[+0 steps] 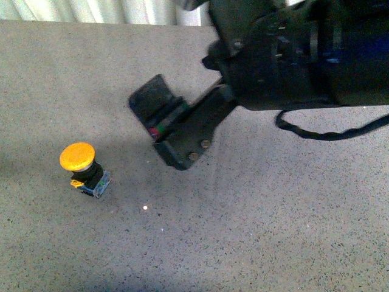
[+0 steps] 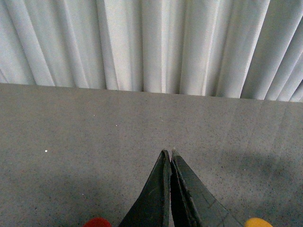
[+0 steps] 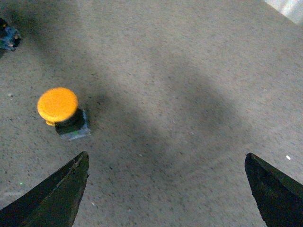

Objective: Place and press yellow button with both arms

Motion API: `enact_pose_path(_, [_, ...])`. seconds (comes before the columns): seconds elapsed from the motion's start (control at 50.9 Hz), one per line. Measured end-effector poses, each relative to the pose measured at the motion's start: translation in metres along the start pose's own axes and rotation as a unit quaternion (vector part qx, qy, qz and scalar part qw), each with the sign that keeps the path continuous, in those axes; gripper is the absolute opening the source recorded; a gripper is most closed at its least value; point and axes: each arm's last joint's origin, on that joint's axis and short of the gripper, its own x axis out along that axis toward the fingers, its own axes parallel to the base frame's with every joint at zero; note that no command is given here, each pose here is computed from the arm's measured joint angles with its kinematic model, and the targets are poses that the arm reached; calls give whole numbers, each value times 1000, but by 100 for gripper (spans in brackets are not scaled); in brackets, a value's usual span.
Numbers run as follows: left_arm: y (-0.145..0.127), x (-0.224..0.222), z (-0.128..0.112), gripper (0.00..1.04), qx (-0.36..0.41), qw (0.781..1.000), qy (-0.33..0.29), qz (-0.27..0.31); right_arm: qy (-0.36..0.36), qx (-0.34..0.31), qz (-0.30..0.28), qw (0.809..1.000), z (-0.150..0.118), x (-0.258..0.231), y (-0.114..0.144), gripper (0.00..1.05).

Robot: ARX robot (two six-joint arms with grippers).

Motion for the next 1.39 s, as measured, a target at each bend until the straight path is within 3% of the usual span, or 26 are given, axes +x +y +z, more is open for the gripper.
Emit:
enact_pose_path(0.079, [0,-3,1,1,0,1000,-3,0,-3,-8,21,1000,7,15,8,95])
enact_pose_path(0.275, [0,-9,3,1,0,1000,-5,0,-11,-20,59,998,22,40,21,65])
enact_pose_path(0.589, [0,-20,4,1,0,1000,-7,0,7,1,132,991,24,64,39,1])
enact_pose_path(1.002, [0,-32,-1,1,0,1000,8,-1,33,52,180,982,21,83,53,1])
enact_pose_path(1.395, [0,-37,-1,1,0,1000,2,1,71,79,185,977,9,104,57,1])
